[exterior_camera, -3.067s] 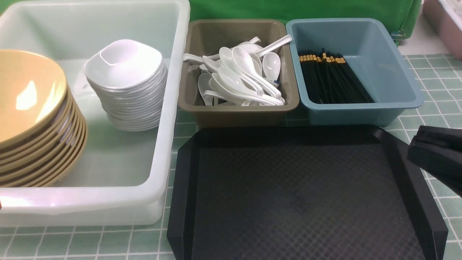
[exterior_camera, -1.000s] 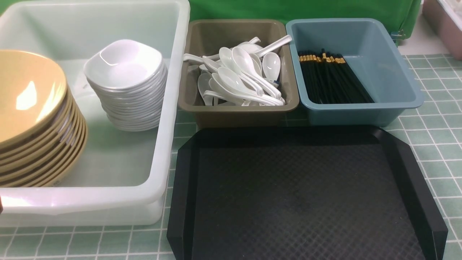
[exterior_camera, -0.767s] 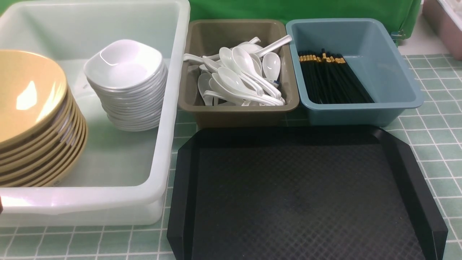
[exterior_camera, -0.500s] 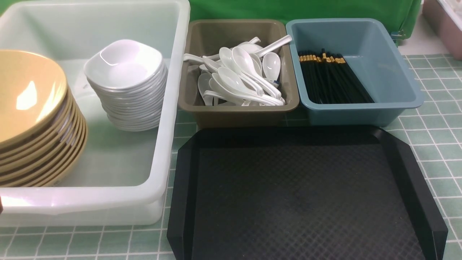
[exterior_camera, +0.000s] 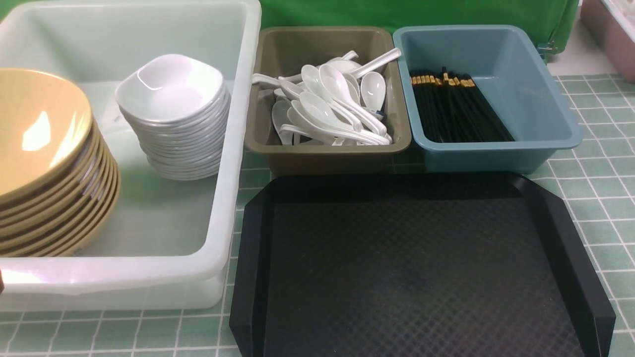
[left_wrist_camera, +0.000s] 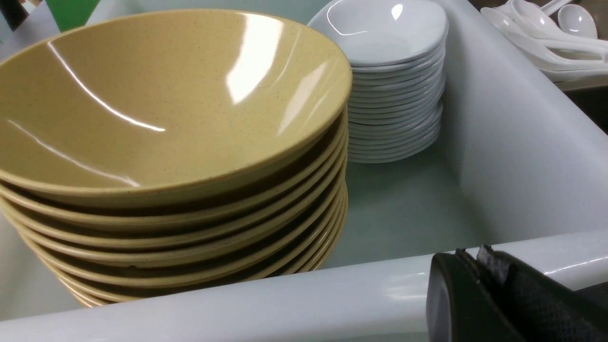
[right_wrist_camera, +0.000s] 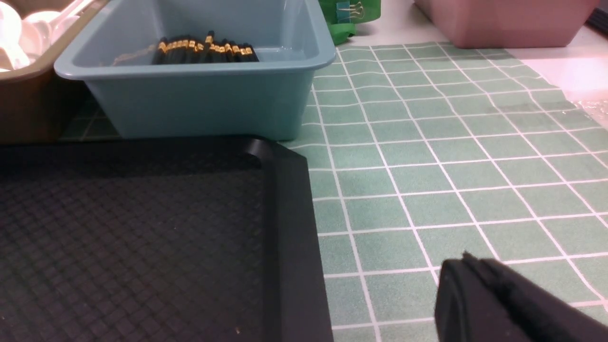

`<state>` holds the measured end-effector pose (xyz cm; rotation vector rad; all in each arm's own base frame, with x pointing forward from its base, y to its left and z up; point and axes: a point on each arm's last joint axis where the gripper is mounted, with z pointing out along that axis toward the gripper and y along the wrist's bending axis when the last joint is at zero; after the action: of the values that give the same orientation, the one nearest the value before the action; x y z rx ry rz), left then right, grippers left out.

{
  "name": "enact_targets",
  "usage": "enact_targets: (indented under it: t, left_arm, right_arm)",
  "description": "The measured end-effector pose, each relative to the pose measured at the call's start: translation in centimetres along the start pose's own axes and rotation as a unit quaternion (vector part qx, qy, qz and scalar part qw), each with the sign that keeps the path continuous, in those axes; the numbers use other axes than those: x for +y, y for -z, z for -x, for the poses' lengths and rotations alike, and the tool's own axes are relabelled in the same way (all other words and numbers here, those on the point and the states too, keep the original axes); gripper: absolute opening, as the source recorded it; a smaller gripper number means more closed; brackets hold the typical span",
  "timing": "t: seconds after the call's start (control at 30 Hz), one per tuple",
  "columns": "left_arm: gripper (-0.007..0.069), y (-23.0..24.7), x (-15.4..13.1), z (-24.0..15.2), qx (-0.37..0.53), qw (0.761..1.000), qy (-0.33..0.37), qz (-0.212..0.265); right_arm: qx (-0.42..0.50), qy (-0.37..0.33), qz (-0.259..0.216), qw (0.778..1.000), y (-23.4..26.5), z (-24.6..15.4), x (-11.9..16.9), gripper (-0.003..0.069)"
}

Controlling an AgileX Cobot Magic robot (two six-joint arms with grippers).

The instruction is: On blue table put chopsticks spoon bowls plates into blue grey white boxes.

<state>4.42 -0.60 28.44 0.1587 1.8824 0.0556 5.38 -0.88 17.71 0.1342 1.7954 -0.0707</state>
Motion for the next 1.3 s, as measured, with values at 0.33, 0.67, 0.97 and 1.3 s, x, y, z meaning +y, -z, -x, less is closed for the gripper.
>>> enact_targets:
  t: [0.33,0.67,0.97,1.3]
  left_arm:
    - [0.0003,0.0,0.0,0.0,0.000,1.000,0.000,0.000]
    - [0.0003,0.0,0.0,0.0,0.000,1.000,0.000,0.000]
    - [0.0003,1.2,-0.3,-0.7,-0.048,0.998,-0.024,-0.020]
    - [0.0003,-2.8,0.1,-6.4,-0.123,0.990,0.000,0.065]
  right_arm:
    - [0.000,0.000,0.000,1.000,0.0,0.0,0.0,0.0043]
    - [0.000,0.000,0.000,1.000,0.0,0.0,0.0,0.0049]
    - [0.000,0.000,0.000,1.000,0.0,0.0,0.0,0.0057]
    - [0.000,0.000,0.000,1.000,0.0,0.0,0.0,0.0067]
